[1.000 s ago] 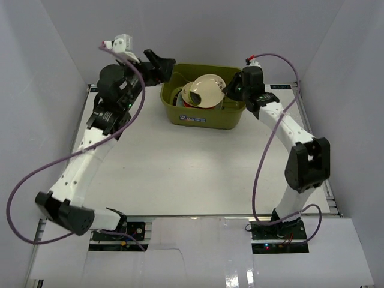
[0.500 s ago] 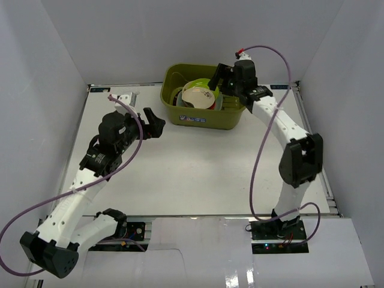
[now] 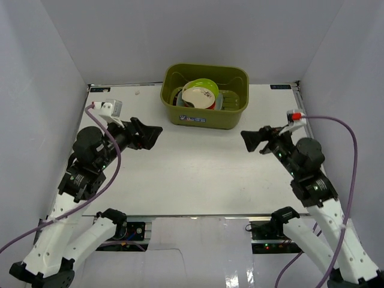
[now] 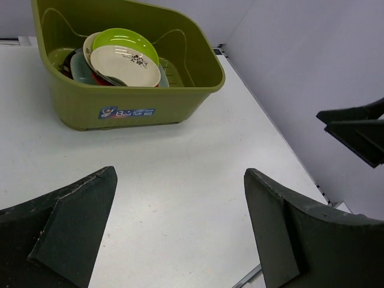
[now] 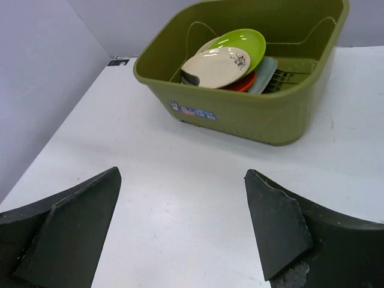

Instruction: Place the plates into the plastic bin on the countertop

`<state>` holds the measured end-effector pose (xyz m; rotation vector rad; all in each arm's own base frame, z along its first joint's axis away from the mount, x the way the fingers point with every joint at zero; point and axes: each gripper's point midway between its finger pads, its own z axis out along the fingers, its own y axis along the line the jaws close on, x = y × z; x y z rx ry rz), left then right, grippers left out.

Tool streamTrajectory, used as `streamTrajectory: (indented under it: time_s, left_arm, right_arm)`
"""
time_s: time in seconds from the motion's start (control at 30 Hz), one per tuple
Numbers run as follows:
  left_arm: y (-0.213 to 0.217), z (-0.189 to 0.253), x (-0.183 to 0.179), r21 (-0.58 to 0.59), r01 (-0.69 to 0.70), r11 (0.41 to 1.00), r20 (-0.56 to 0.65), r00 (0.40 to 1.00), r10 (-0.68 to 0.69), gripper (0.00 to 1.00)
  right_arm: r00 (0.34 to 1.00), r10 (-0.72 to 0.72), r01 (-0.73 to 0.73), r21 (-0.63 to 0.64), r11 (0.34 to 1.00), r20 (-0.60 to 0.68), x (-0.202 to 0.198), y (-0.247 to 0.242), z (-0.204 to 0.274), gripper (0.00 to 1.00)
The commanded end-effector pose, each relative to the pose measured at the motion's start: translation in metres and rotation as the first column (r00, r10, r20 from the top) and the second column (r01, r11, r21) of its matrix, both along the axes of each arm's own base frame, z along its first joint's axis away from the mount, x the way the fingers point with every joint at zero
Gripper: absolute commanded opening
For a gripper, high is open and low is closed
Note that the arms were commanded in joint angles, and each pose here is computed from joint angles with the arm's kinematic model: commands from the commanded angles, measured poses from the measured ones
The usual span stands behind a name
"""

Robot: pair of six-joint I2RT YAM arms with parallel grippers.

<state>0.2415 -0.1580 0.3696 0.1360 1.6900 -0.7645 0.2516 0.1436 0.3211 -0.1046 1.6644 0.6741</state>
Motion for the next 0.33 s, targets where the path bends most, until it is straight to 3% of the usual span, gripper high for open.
streamTrajectory:
  time_s: [0.0, 0.13, 0.3]
  left_arm:
    - [0.015, 0.005, -0.020, -0.012, -0.028, 1.000, 0.018, 0.999, 0.029, 0.98]
    - [0.028, -0.001, -0.034, -0.023, -0.070, 0.997, 0.024, 0.997, 0.071, 0.98]
    - [0.033, -0.008, -0.037, -0.042, -0.097, 0.994, -0.006, 0.995, 0.097, 0.98]
  right_arm:
    - [0.999, -0.005, 0.007, -0.045, 0.999, 0.040, -0.038, -0.020, -0.019, 0.90]
    - [0.995, -0.019, 0.019, 0.001, 1.000, 0.094, -0.059, -0.031, -0.035, 0.90]
    - [0.979, -0.029, 0.015, 0.071, 0.997, 0.204, -0.069, -0.035, -0.007, 0.90]
